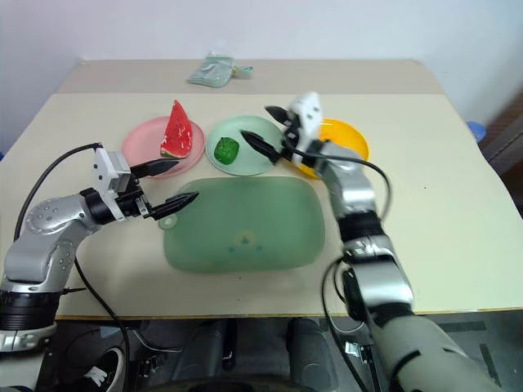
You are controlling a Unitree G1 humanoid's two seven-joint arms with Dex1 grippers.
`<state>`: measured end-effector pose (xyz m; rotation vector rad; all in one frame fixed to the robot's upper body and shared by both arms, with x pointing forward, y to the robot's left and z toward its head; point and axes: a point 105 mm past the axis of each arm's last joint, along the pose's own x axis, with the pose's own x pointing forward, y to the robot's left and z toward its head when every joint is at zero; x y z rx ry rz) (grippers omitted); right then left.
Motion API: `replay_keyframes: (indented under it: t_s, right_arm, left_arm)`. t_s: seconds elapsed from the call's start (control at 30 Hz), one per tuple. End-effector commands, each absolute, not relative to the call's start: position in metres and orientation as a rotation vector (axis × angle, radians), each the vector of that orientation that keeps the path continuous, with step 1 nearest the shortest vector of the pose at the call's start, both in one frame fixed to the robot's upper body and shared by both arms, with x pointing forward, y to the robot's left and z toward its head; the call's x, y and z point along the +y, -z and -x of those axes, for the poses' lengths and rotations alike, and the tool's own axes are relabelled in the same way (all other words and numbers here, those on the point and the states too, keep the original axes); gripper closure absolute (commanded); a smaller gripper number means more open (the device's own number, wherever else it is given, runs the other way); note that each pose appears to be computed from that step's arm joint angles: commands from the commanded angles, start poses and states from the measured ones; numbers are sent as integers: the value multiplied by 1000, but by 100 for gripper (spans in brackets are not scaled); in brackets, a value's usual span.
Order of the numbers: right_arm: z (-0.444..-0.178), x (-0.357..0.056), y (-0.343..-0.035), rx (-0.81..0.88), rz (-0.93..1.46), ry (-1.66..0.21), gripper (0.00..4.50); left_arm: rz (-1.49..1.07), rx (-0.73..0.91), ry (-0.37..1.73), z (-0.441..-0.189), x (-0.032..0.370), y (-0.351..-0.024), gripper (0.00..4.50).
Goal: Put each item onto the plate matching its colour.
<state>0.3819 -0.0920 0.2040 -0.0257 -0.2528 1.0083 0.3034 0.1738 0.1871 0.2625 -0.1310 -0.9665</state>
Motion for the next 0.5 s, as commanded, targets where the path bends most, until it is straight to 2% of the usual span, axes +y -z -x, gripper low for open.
replay_keyframes:
  t_s: [0.03, 0.23, 0.33, 0.4, 0.5]
  right_arm:
    - [-341, -103, -232, -360, 49, -1132, 5]
    - [-299, -132, -198, -204, 201, -1205, 5]
    - [-281, -140, -183, -77, 186, -1266, 5]
    - [-274, -149, -175, -27, 196, -1270, 5]
    - [-274, -155, -176, -51, 261, -1227, 5]
  left_arm:
    - [-281, -197, 1021, -297, 180, -204, 0]
    - [-235, -187, 1126, -288, 180, -200, 0]
    - [-230, -167, 1144, -288, 179, -196, 0]
    - [-231, -171, 1165, -287, 176, -196, 0]
    - [-223, -160, 1201, -287, 172, -194, 0]
